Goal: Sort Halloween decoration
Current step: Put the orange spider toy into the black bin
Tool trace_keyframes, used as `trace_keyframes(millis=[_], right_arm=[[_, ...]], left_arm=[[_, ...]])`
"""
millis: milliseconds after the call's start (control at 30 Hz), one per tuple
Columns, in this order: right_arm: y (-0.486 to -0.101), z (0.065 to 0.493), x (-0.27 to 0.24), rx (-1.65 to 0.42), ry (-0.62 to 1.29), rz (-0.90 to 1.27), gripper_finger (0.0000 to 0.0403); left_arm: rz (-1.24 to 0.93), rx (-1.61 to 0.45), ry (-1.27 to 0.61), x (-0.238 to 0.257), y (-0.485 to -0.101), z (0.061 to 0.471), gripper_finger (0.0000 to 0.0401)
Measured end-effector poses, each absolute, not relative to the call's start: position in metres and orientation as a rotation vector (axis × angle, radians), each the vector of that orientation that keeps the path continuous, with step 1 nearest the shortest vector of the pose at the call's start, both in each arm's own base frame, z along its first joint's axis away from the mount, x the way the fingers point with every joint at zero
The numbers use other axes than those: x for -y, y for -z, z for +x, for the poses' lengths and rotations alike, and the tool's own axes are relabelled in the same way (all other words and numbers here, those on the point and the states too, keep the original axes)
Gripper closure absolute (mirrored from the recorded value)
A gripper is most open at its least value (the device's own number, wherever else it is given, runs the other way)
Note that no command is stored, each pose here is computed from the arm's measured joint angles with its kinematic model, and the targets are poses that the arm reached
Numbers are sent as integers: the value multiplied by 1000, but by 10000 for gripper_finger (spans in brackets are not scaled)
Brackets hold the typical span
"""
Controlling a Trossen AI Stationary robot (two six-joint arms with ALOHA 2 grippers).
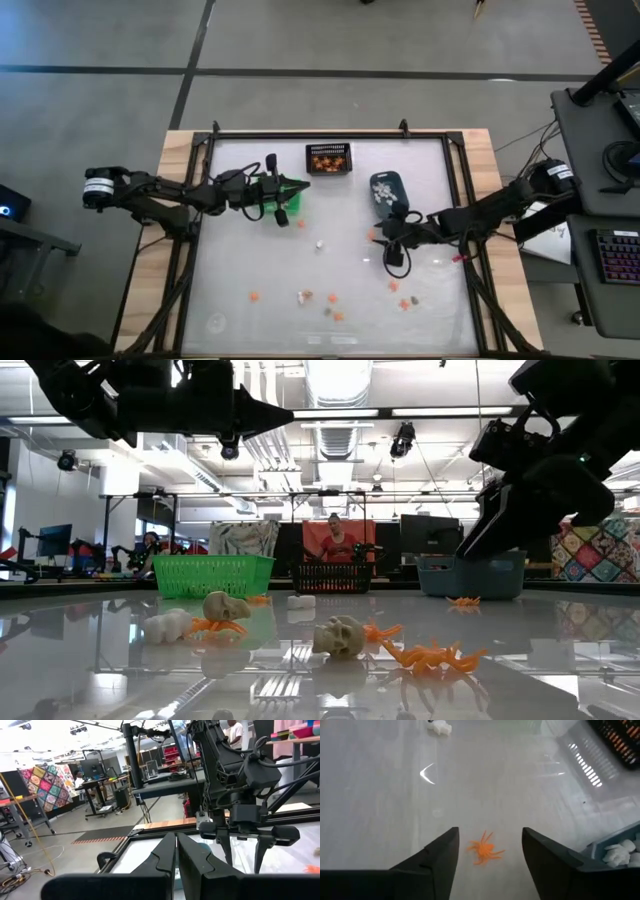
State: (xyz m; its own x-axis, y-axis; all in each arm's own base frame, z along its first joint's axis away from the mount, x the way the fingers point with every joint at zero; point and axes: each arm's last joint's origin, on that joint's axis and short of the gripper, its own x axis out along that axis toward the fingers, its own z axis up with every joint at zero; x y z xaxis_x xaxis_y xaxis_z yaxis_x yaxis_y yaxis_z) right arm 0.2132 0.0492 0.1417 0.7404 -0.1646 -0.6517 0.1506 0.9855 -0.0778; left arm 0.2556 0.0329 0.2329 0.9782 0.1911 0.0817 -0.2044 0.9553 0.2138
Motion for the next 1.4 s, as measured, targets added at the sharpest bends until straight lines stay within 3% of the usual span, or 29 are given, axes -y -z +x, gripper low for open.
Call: trace_keyframes(millis=[200, 867, 1400], right_arm=[[-142, 216, -50, -696, 168, -21, 178], [-108, 234, -50, -842, 169, -29, 177], [-108, 235, -51, -863, 143, 20, 233]], left_arm=[[223, 61, -201, -33, -233, 256, 401], [224, 61, -201, -33, -233, 256, 401], [223, 61, -199, -33, -233, 256, 401]])
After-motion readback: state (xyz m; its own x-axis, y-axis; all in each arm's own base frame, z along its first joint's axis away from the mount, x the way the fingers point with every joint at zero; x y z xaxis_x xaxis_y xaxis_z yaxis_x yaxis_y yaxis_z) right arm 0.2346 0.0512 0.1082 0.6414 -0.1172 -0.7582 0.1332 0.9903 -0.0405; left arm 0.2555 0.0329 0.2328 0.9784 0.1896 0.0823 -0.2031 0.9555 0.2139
